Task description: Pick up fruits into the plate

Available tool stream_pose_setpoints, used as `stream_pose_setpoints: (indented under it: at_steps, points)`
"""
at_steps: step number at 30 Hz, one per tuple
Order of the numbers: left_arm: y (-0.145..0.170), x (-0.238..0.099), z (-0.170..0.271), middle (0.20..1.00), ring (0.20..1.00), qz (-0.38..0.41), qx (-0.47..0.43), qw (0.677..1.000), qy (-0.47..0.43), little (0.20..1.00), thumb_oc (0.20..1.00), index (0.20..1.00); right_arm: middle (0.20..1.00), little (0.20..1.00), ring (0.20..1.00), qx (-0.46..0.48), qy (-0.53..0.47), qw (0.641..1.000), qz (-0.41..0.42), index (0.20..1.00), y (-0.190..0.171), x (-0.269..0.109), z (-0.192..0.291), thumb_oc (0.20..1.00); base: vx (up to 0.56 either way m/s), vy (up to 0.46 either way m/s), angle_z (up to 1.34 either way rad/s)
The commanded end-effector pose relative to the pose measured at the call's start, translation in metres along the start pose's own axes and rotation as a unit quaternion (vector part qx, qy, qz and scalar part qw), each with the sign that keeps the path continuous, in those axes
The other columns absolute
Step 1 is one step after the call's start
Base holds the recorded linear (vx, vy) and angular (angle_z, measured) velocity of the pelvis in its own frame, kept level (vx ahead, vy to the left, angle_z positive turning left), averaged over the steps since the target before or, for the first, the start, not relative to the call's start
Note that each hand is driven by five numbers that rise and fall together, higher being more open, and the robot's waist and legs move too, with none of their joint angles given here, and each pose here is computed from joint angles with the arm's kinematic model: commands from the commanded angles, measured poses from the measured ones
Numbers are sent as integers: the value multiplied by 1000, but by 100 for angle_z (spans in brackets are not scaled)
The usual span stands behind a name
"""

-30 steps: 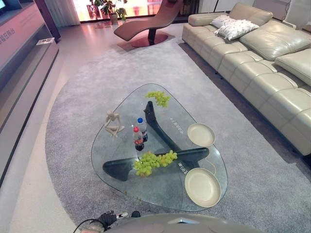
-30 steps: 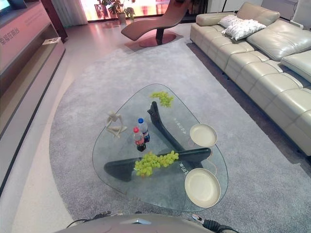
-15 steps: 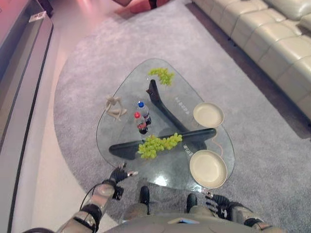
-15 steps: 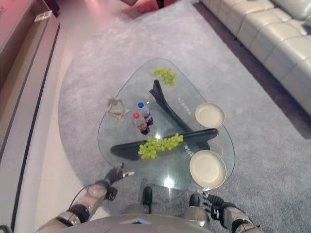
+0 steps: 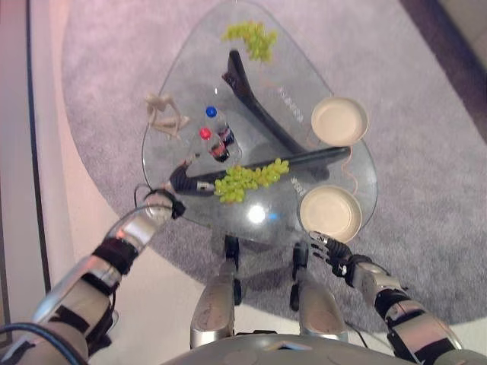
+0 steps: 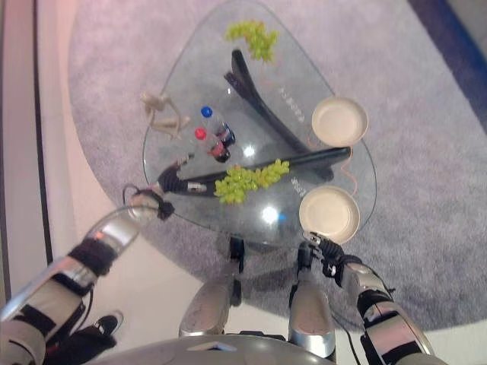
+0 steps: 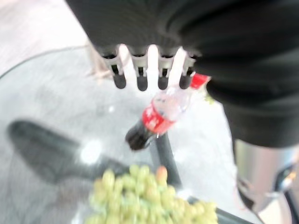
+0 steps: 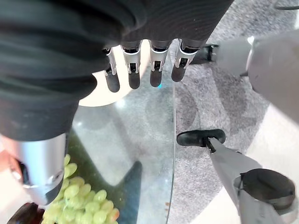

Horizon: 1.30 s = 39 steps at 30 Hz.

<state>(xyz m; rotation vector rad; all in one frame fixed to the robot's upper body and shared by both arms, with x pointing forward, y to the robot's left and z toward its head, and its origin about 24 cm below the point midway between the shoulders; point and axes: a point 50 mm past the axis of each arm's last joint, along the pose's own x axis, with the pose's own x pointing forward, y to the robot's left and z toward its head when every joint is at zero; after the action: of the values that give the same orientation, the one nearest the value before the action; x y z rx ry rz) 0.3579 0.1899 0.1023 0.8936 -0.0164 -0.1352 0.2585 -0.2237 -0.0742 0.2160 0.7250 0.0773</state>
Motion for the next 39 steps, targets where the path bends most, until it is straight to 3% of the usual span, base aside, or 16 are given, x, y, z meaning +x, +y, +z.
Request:
stream_pose_setpoints:
  at_steps: [1, 9, 21, 31, 39]
  points:
    - [27, 12, 17, 1000, 1000, 49, 80, 996, -13, 1000, 1000, 1000, 1000, 1000, 1000, 20, -25, 999, 29, 1000, 21, 5, 8, 1000, -90, -67, -6]
    - [66, 29, 36, 1000, 1000, 104, 161, 981, 29, 1000, 1000, 1000, 1000, 1000, 1000, 15, -71, 995, 67, 1000, 17, -5, -6, 1000, -66, -8, -18]
    - [61, 46, 28, 1000, 1000, 120, 179, 971, 101, 1000, 1000, 1000, 1000, 1000, 1000, 36, -118, 983, 136, 1000, 57, 1, 15, 1000, -33, -30, -12]
    - [62, 48, 22, 1000, 1000, 131, 167, 969, 124, 1000, 1000, 1000, 1000, 1000, 1000, 53, -132, 976, 164, 1000, 71, 0, 19, 1000, -11, -15, -6]
    - [69, 46, 12, 1000, 1000, 173, 207, 946, 178, 1000, 1000, 1000, 1000, 1000, 1000, 69, -148, 968, 192, 1000, 83, -3, 25, 1000, -4, -1, -3]
